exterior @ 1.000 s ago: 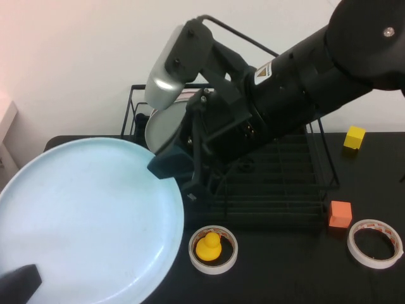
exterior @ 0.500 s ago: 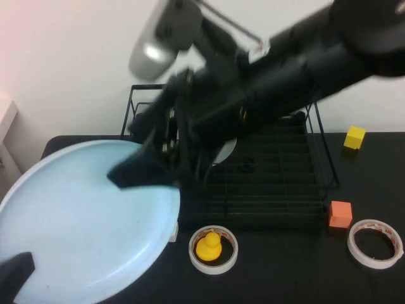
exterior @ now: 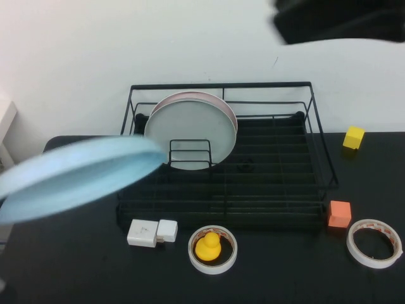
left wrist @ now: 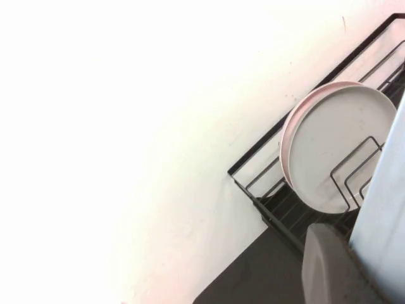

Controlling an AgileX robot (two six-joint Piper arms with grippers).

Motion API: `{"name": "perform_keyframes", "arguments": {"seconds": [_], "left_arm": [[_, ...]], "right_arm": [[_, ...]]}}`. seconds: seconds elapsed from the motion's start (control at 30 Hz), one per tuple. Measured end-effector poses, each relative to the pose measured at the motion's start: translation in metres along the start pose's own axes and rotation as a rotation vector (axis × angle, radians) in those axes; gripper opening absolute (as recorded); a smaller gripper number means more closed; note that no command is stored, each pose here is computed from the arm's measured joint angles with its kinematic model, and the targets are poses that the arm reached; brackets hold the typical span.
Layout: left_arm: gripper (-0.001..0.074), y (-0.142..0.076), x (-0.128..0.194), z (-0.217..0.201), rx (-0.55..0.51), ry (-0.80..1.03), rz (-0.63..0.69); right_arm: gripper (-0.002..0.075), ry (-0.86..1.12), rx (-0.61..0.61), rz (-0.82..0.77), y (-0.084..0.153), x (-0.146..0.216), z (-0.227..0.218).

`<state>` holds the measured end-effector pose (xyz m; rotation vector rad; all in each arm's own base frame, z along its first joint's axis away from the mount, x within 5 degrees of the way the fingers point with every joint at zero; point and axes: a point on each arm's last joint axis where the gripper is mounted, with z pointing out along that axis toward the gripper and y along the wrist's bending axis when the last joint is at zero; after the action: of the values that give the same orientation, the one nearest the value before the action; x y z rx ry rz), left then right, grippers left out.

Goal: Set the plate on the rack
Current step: Place the plate on the rack

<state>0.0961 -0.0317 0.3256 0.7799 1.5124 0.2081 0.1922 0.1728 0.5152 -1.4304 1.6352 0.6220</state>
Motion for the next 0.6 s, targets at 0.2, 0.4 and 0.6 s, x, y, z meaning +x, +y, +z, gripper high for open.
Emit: {"name": "perform_keyframes", "arguments": {"seconds": [0.2,0.4,0.6], "left_arm": [[0.0069,0.023,-0.027,0.054,0.116,0.031,-0.002],[0.0069,0.04,-0.041,0.124,0.226,0.048,0.045],[0.0069,0.041,-0.039,0.184,0.329,0.015,0.145]], "right_arm": [[0.0015,0.072,0.14,-0.047,0.01,0.008,-0.029],[0.0008,0.199,0.197,-0.048,0.026,0.04,-0.039],[0.0006,0.378,0.197,0.042,0.041,0.093,-0.029]]}}
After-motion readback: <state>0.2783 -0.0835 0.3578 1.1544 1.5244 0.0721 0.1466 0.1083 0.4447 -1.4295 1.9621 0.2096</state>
